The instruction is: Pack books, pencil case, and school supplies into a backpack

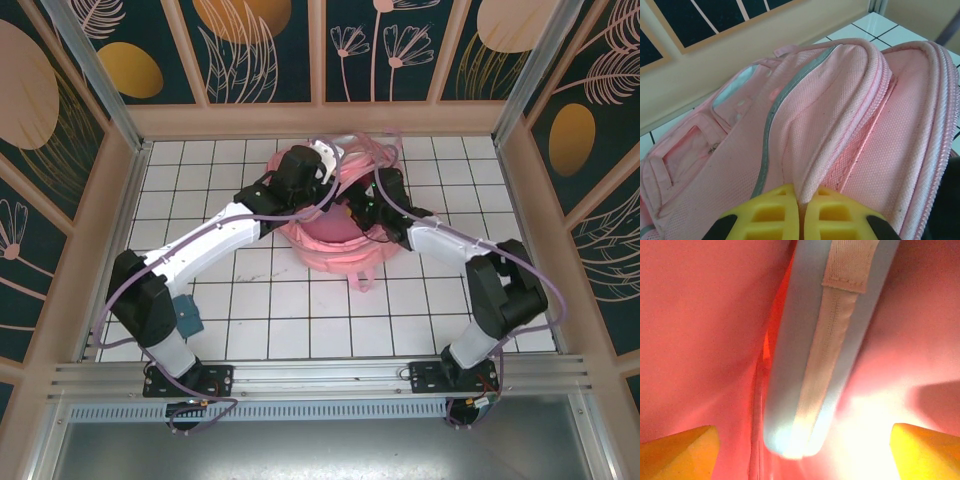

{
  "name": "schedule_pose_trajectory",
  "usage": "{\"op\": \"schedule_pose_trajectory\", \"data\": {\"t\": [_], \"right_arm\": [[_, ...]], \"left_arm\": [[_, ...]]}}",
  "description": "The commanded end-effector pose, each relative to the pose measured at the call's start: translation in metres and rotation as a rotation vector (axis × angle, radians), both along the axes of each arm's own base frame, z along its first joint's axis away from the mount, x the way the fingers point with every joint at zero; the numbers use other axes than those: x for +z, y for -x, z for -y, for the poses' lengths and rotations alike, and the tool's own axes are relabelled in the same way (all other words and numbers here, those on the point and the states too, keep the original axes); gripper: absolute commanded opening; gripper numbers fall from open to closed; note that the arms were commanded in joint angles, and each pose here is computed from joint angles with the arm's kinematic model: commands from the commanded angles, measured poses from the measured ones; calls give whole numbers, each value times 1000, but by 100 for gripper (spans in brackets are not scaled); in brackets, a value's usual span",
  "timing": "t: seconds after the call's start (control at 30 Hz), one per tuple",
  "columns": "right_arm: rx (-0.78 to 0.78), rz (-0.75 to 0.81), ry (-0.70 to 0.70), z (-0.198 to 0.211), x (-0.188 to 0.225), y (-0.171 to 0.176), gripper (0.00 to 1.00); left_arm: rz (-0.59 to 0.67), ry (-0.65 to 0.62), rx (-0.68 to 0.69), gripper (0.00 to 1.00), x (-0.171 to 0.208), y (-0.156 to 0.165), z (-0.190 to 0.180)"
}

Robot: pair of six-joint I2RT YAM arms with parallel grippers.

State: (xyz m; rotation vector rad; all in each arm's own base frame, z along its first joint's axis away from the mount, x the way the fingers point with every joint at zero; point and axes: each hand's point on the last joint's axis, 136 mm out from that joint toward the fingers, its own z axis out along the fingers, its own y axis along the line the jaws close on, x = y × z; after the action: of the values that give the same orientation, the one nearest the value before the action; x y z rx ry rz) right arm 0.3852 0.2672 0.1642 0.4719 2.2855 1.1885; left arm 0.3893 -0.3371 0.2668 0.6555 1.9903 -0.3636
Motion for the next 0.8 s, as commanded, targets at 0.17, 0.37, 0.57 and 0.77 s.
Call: {"op": "schedule_pose_trajectory", "data": {"t": [0.17,0.37,0.57,0.77], "right_arm": [[-103,-7,-44,65,10,43,67],[-204,20,2,104,21,64,64],[-149,64,-7,99,35,74,73],[-169,76,65,103,31,81,69]], "left_arm": [[95,166,-26,0,54,-8,21],[-25,128,-154,14,16,12,35],[-123,102,-220,2,-16,12,55],[-170,204,-255,0,0,-9,94]]}}
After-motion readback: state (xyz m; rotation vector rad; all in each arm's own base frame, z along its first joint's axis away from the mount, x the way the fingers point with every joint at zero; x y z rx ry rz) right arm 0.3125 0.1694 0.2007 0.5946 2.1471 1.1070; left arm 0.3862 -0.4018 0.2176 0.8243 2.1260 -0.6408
